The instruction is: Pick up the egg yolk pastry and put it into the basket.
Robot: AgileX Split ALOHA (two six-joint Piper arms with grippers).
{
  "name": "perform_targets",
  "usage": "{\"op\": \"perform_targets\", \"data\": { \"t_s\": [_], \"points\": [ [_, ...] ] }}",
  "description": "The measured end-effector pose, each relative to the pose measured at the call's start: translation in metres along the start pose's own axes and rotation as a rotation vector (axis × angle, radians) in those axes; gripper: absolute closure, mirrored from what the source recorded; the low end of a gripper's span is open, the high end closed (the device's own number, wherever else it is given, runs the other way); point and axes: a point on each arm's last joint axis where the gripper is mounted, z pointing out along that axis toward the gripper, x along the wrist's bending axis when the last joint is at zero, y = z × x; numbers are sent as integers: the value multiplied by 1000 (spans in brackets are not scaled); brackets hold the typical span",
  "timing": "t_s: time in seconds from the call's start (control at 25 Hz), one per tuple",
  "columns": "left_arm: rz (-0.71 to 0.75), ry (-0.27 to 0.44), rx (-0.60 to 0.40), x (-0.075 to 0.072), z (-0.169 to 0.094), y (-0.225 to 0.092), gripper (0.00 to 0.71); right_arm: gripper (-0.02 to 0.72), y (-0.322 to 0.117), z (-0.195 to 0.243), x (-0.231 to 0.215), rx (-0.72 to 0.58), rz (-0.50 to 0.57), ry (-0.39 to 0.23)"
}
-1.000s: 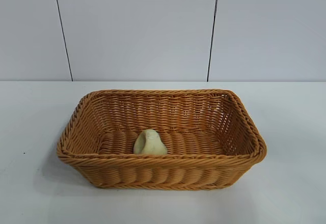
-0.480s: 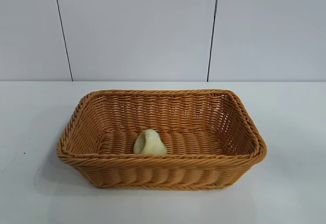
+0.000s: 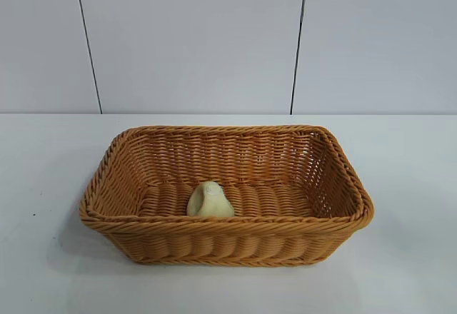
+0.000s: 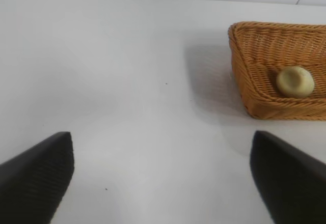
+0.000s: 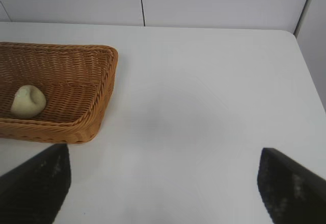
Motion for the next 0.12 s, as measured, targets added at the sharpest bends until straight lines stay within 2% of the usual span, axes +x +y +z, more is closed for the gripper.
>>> {"op": "perform_targets", "data": {
  "t_s": [0.12],
  "points": [
    [0, 0, 0, 0, 0, 0, 21, 10, 0, 0, 0, 0, 0, 0]
  ]
}}
